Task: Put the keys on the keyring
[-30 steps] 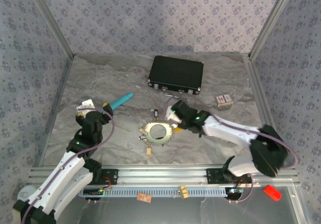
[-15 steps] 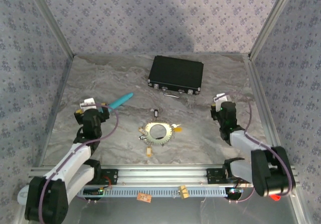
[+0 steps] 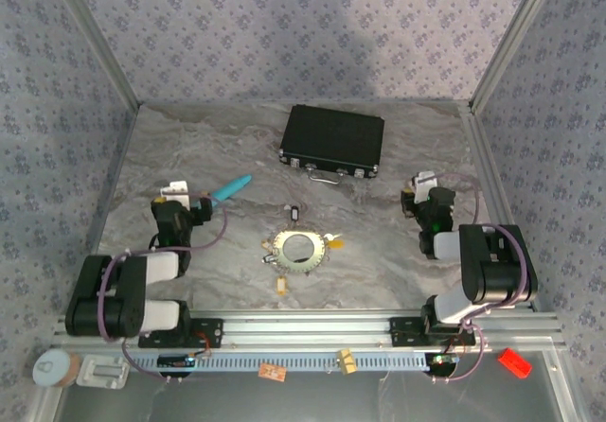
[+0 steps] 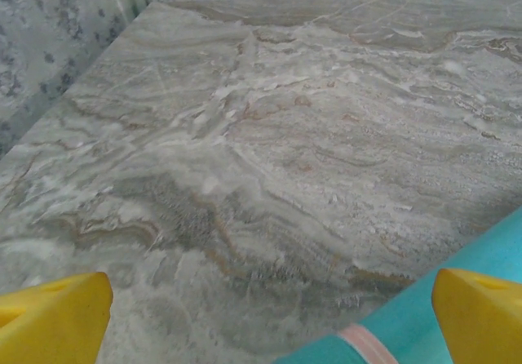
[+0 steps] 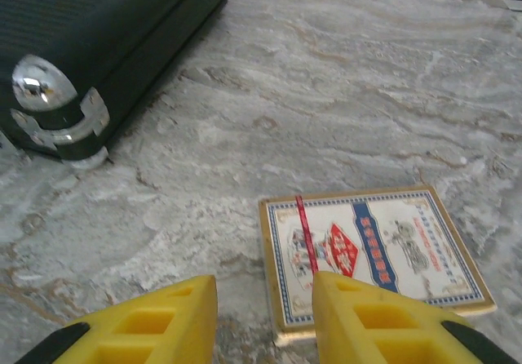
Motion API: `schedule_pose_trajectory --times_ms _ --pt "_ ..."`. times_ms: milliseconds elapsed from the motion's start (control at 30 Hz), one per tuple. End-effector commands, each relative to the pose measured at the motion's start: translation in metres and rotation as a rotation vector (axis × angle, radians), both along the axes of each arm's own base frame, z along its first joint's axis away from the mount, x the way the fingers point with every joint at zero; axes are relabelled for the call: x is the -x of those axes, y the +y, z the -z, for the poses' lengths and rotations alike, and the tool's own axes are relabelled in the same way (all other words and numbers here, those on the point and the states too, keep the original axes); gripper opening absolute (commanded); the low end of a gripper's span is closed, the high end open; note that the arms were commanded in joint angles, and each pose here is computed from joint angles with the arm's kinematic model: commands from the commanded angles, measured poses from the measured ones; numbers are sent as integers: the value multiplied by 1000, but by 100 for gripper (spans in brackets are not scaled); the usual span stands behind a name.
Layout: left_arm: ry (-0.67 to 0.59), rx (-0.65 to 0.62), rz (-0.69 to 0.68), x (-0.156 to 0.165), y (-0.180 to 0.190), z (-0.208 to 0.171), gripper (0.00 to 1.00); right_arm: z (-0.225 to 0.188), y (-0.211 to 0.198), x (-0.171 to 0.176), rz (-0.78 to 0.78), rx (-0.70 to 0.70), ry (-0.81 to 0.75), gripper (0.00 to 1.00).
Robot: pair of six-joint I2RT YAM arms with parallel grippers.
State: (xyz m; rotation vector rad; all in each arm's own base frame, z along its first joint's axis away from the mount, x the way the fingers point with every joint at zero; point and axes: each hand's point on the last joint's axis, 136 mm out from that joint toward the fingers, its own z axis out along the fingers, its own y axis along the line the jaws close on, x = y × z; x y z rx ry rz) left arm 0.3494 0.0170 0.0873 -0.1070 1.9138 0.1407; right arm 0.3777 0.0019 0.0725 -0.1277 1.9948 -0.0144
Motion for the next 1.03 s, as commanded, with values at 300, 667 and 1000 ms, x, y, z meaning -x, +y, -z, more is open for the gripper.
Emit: schedule_pose_trajectory --times_ms 300,667,1000 --pt "-21 8 -116 -42 22 -8 100 -11 -4 -11 10 -66 -16 38" --pt "34 45 -11 -47 9 -2 100 -11 -4 -12 12 -64 -16 42" --pt "33 46 1 -47 8 -2 100 -11 -15 -13 97 -36 -14 99"
